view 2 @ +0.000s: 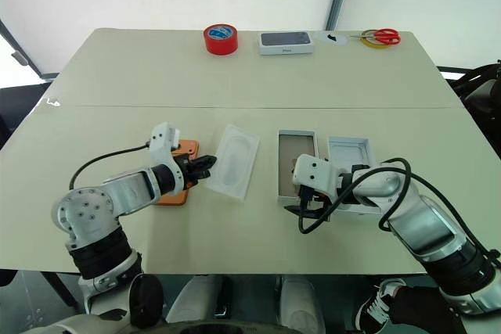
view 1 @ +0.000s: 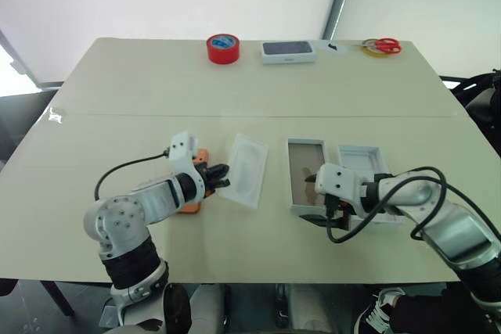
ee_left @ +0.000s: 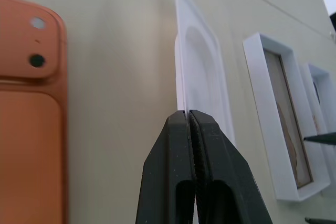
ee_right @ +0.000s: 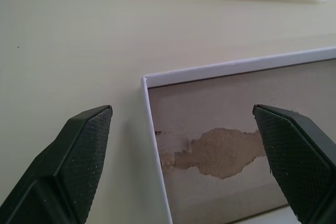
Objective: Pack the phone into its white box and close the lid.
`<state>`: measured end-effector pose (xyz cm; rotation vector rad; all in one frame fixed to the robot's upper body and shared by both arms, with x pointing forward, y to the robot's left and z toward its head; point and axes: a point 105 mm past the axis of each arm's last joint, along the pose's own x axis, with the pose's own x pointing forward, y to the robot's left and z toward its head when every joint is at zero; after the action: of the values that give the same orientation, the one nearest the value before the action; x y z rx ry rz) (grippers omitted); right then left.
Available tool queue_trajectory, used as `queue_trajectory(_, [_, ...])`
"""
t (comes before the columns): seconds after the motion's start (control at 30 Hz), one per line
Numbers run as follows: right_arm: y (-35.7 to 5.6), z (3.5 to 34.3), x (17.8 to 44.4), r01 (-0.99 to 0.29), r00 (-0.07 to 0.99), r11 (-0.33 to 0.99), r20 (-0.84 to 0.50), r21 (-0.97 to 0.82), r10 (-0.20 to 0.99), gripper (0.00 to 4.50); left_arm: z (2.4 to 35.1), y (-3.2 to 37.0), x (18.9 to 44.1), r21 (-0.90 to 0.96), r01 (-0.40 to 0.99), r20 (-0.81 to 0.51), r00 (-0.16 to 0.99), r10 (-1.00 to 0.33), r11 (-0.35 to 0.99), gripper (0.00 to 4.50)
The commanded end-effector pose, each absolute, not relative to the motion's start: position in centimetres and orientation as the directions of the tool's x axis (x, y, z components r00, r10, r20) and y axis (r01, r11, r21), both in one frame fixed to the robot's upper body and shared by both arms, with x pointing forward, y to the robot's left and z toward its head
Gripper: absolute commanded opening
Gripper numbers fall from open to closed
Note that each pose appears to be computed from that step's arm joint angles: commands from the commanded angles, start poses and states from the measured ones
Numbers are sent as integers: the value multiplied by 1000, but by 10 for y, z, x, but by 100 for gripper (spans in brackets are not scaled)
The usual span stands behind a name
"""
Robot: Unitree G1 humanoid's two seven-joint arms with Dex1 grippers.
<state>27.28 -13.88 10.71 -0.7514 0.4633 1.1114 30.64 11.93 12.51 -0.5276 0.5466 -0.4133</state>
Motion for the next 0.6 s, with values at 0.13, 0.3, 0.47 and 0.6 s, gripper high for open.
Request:
queue_trajectory(0.13, [-148,105,267,-951,310,200,-749,-236,586,425,137,131,306,-545,238,-349,807,-476,804,4])
queue_trajectory(0.3, [-152,105,263,-960,280,171,-779,-222,561,241,138,135,305,-542,240,-344,811,-474,805,0])
queue_trajectory(0.47, [-149,109,265,-957,287,133,-776,-257,562,5,140,136,306,-567,242,-325,812,-484,787,0])
queue_trajectory(0.6, [-147,110,266,-952,293,95,-773,-292,563,5,143,139,307,-587,232,-308,822,-479,776,0])
